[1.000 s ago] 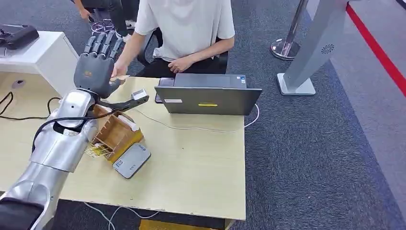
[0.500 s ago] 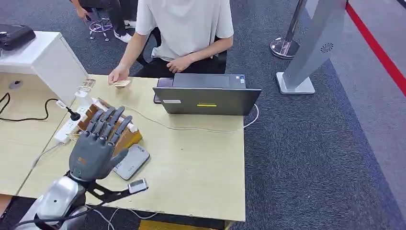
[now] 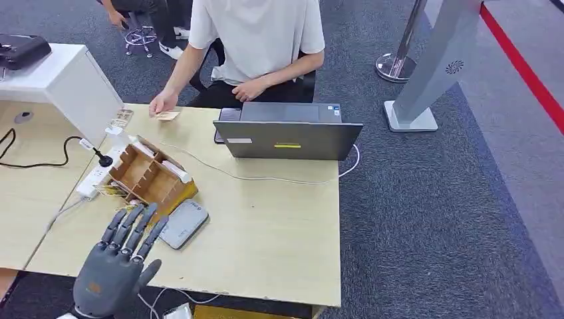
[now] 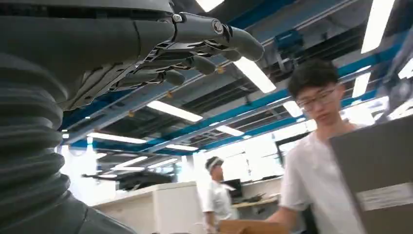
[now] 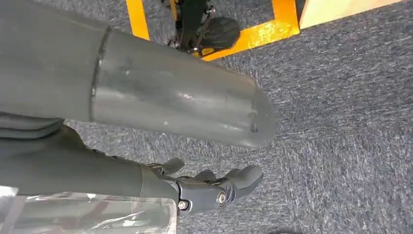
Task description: Pass the card to the sensor for recognition and then transmit it.
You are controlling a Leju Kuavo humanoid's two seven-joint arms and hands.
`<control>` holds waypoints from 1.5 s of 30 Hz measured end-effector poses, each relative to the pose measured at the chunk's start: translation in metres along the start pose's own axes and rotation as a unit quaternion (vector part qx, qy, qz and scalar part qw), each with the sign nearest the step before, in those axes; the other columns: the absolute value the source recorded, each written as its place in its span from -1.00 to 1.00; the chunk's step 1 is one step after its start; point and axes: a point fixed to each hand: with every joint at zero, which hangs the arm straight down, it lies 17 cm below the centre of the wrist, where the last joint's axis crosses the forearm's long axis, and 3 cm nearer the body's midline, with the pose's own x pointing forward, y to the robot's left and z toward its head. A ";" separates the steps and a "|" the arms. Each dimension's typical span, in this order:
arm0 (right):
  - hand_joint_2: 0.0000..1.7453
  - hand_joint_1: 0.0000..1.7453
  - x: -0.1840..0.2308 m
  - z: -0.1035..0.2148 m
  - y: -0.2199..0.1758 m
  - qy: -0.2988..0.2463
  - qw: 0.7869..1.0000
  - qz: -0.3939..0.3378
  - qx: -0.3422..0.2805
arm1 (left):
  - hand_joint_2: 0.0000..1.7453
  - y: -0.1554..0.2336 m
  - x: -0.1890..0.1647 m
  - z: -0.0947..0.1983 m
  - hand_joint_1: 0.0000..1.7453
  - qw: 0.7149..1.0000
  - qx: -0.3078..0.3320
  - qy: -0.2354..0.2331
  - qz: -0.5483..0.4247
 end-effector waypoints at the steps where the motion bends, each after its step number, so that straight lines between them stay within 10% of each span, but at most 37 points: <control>1: -1.00 -1.00 0.000 0.000 0.001 0.000 1.000 0.003 0.003 | 1.00 -0.006 -0.012 0.004 -1.00 1.000 -0.010 0.014 -0.008; 11: -1.00 -1.00 0.000 0.001 0.004 -0.001 1.000 0.014 0.012 | 1.00 -0.042 -0.081 0.041 -1.00 0.993 -0.071 0.073 -0.058; 45: -1.00 -1.00 0.003 0.001 0.014 -0.005 0.998 0.048 0.036 | 1.00 -0.077 -0.137 0.044 -1.00 0.988 -0.059 0.105 -0.101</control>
